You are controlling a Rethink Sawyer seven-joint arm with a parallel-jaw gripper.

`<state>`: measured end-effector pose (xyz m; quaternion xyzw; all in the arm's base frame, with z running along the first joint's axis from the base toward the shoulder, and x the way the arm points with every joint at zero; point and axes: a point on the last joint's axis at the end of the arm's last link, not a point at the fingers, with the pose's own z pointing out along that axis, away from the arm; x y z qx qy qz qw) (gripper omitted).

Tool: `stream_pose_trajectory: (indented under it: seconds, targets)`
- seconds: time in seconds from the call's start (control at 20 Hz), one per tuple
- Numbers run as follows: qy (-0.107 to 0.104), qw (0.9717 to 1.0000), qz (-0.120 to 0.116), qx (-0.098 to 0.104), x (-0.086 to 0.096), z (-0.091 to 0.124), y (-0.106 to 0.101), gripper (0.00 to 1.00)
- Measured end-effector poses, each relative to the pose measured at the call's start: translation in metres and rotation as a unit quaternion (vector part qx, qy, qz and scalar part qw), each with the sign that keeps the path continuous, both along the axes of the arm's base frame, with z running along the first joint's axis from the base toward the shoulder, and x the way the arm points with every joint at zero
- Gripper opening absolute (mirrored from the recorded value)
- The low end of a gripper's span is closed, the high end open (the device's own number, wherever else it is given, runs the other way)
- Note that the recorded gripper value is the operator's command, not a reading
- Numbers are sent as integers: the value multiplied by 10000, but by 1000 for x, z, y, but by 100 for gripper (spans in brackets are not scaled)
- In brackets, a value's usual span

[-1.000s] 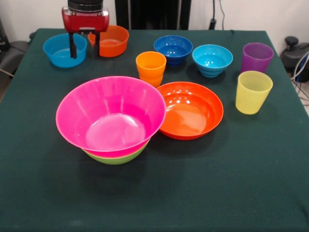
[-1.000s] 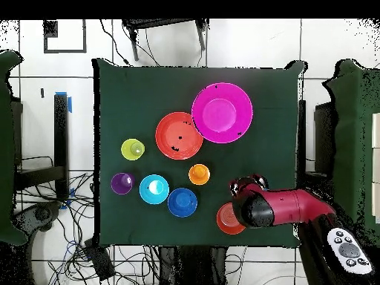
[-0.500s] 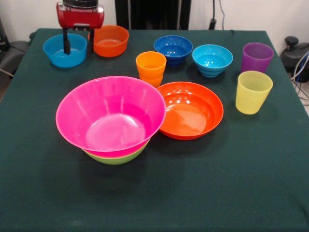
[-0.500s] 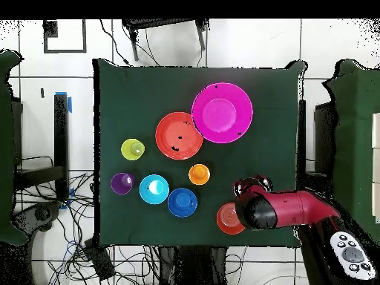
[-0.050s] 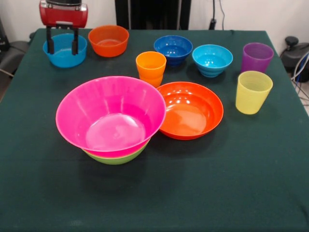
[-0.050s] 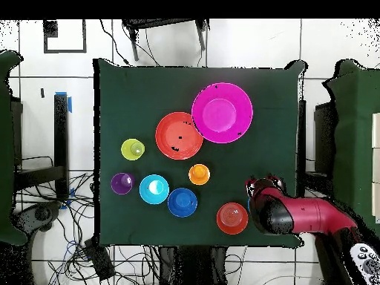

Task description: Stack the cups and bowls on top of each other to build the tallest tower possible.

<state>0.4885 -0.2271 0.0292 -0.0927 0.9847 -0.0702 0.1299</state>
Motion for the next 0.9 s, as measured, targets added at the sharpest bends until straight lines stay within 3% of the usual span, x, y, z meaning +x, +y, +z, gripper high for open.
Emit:
stream_pose_trajectory:
  seconds: [0.35, 0.9]
  targets:
    - [-202, 9997, -151, 20, -2, 1, -17, 100]
    - [-381, 9992, -68, 83, 9, 3, -9, 100]
